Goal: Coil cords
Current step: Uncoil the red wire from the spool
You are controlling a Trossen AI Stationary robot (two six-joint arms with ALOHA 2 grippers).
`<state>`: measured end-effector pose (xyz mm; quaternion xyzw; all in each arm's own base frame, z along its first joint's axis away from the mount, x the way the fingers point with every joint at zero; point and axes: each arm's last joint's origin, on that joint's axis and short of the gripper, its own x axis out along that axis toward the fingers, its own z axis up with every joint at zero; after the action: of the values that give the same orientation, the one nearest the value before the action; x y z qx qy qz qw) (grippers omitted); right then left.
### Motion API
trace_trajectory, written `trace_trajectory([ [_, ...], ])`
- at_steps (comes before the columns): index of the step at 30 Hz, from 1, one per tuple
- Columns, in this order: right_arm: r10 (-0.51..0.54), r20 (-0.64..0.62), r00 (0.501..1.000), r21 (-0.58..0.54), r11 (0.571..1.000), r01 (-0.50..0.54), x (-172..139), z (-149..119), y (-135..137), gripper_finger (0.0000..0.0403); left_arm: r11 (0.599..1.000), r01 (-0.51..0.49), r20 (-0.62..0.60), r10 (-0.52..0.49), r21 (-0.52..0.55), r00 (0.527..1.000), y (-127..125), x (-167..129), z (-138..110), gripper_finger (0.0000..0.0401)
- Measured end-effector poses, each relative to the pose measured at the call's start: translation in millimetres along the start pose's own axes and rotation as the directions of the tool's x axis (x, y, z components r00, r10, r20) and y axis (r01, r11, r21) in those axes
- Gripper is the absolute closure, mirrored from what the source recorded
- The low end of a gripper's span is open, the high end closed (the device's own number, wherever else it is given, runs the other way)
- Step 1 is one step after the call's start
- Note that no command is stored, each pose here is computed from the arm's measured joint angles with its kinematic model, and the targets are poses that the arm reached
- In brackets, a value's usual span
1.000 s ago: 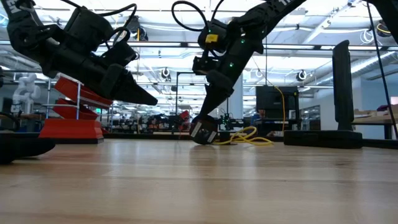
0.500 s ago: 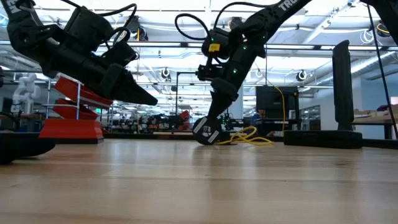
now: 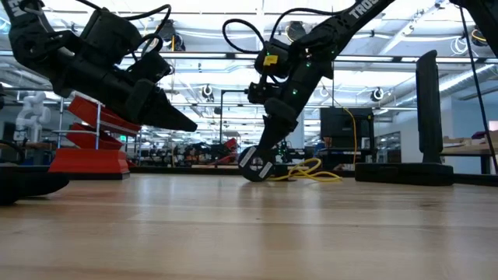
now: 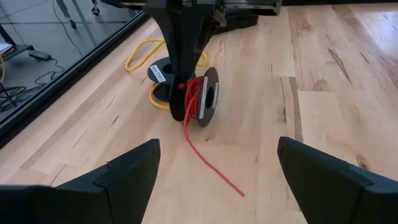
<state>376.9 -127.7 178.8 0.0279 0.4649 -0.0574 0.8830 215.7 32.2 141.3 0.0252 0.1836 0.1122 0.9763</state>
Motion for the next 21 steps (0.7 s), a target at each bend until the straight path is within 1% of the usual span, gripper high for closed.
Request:
trace_trajectory([
  [3,0.002,0.010,1.000,0.002,1.000,-0.002,0,1,-2,0.0392,1.000,0.000,0.000,0.000,0.000,1.000,0,0,0,0.0067],
  [7,0.044,0.011,0.999,0.006,0.999,-0.044,3,-2,-5,0.0392,1.000,0.000,0.000,0.000,0.001,1.000,0,0,0,0.0067],
  [11,0.097,0.010,0.995,-0.034,0.995,-0.097,9,-8,-5,0.0394,1.000,0.000,0.000,0.000,0.001,1.000,0,0,0,0.0067],
  [15,0.101,-0.011,0.995,-0.025,0.995,-0.102,17,-18,-5,0.0401,1.000,0.000,-0.001,0.000,0.001,1.000,0,0,0,0.0067],
  [21,0.087,-0.012,0.996,-0.024,0.996,-0.087,20,-22,-4,0.0402,1.000,-0.003,0.000,0.003,0.000,1.000,0,0,0,0.0067],
])
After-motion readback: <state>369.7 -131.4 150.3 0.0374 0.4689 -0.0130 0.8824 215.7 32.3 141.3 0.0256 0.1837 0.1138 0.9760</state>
